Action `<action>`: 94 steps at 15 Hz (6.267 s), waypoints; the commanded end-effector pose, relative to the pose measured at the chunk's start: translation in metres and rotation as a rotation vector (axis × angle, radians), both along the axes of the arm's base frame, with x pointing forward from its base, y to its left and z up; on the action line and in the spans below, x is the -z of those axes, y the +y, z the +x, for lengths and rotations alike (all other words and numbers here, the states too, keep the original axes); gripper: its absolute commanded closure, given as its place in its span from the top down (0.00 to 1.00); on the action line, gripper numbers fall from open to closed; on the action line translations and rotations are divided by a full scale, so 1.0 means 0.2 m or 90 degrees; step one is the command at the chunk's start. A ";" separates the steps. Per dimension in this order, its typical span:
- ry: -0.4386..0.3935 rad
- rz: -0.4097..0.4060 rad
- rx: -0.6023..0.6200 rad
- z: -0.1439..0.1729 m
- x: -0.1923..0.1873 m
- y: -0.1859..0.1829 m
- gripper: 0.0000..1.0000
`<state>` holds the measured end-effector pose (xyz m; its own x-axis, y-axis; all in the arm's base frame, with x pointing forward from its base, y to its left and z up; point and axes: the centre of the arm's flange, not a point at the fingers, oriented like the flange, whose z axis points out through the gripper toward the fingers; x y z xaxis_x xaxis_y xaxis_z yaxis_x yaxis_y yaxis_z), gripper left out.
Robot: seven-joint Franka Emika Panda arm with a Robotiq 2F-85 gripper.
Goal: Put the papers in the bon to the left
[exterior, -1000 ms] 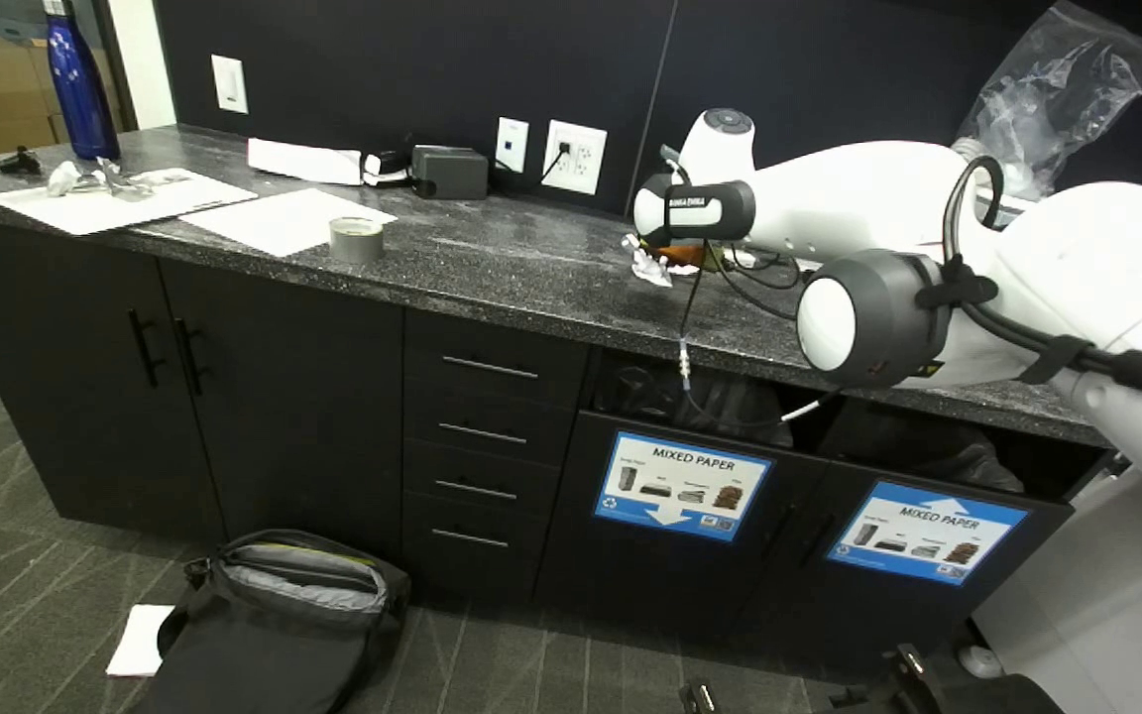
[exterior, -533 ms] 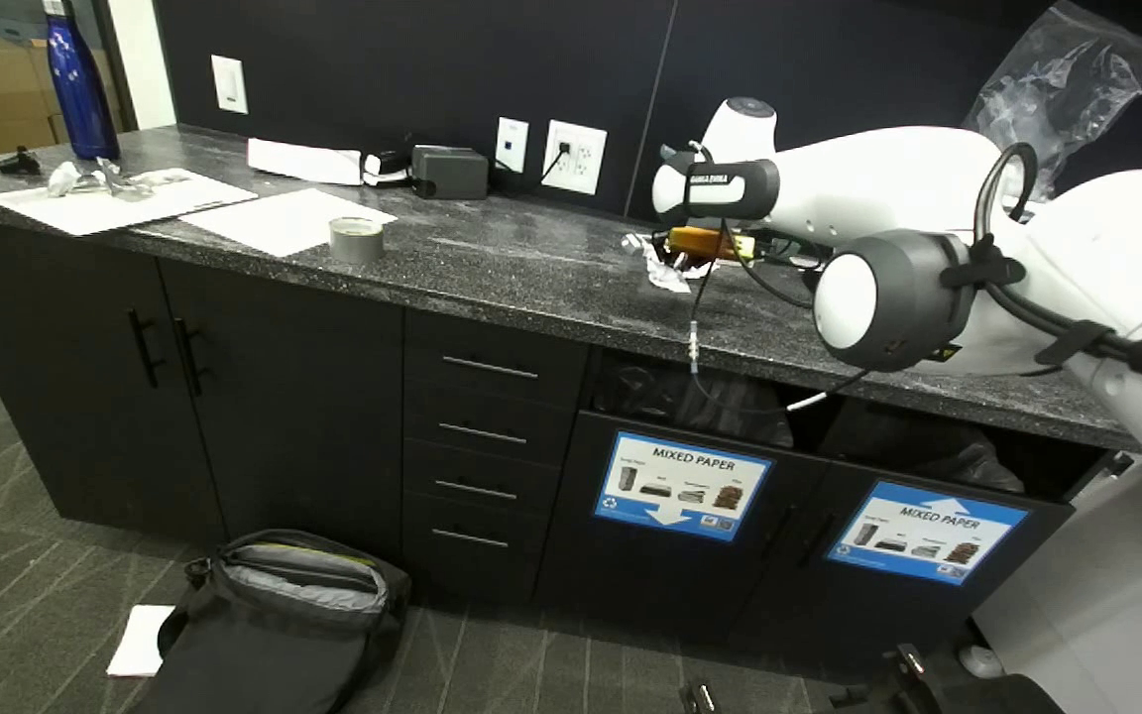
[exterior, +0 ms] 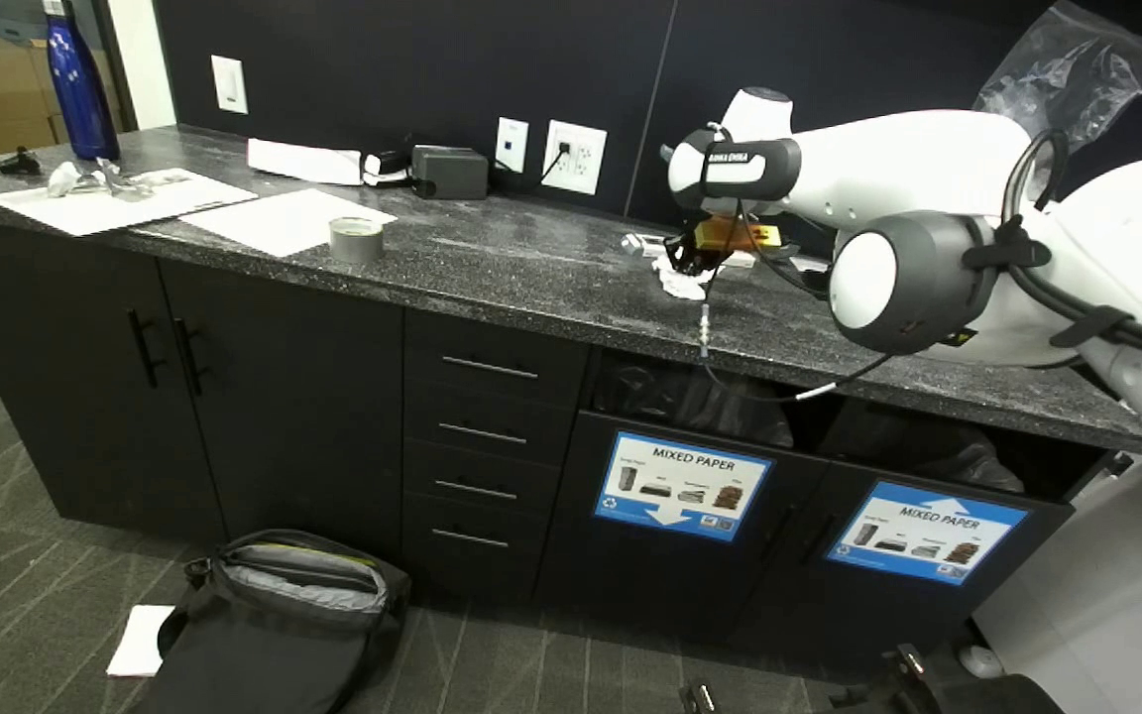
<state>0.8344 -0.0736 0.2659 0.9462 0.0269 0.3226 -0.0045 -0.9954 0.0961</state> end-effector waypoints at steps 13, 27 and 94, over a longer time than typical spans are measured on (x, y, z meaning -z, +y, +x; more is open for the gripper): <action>0.415 0.019 -0.141 -0.68 -0.01 -0.42 0.17; 0.759 -0.023 -0.222 -1.19 0.05 -0.65 0.18; -0.187 0.111 0.071 -1.98 0.57 0.09 0.11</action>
